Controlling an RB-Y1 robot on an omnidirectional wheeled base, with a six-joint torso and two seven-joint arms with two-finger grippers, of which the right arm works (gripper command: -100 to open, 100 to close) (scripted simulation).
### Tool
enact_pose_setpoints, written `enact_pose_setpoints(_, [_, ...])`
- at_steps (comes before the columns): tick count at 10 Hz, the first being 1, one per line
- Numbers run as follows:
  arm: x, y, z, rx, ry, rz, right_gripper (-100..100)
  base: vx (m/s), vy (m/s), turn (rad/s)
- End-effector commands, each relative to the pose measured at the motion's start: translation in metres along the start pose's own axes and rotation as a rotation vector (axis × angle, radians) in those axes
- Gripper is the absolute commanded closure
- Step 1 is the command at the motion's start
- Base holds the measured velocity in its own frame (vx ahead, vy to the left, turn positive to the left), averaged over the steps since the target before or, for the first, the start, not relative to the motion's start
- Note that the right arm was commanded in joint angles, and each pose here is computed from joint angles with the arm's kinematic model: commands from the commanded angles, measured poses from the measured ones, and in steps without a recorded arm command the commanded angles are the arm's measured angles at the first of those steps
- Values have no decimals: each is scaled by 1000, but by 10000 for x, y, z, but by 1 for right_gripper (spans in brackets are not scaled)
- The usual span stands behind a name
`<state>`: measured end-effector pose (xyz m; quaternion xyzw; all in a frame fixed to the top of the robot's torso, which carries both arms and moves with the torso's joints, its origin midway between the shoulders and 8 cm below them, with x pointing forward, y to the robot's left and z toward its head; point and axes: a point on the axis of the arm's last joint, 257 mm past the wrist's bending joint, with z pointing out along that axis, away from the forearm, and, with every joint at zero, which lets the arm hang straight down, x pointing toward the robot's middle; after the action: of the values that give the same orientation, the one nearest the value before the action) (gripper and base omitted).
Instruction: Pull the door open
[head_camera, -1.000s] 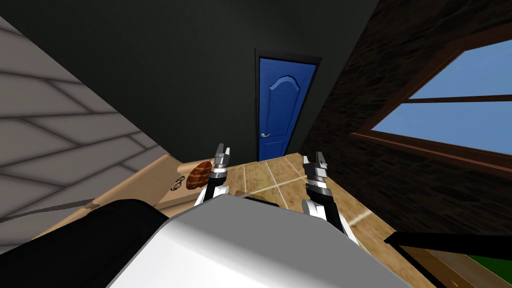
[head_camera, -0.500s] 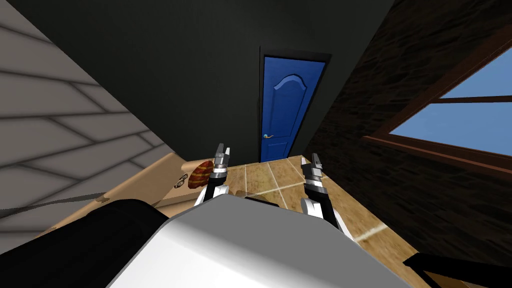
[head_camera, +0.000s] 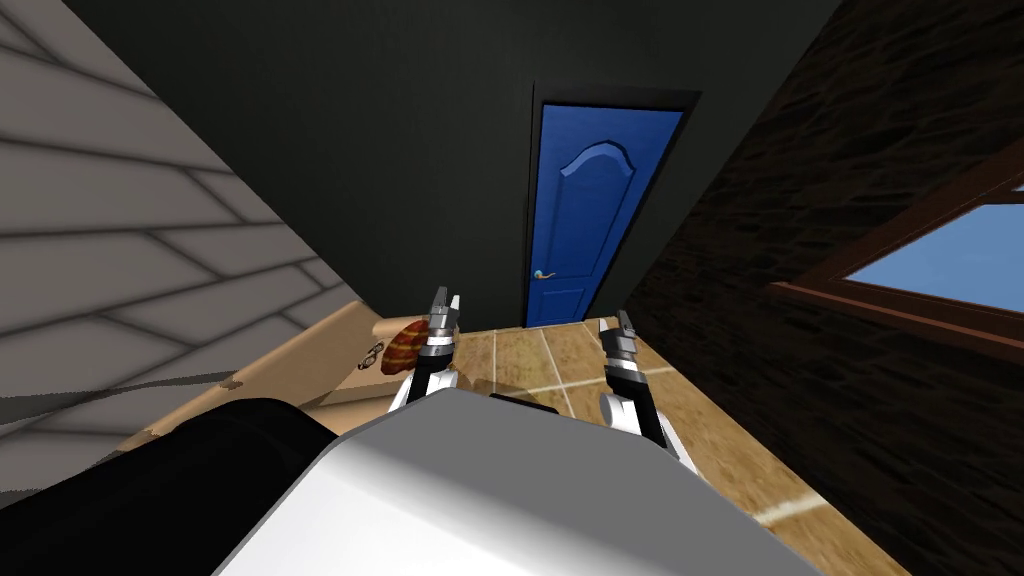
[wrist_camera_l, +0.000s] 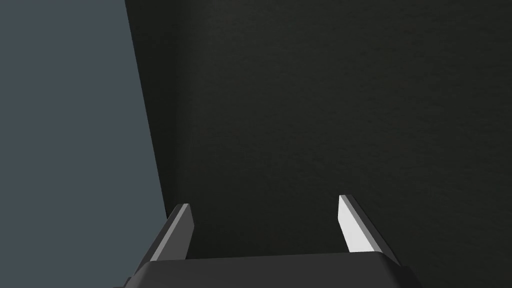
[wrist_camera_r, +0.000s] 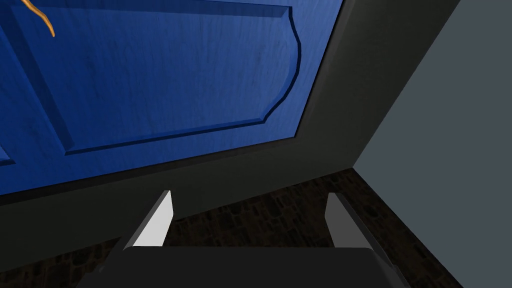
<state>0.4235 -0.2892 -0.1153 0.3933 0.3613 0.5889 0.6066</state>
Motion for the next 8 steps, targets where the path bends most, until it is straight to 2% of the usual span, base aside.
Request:
enact_pose_setpoints(1, [-35,-134,-1,20,-1,-6,-100,90,-26,142])
enact_pose_setpoints(3, [-84,-283,13,39,-3,-13,-100,93,-11,151])
enact_pose_setpoints(8, [-182,-576,2,84,-10,-26,-100,63,-13,91])
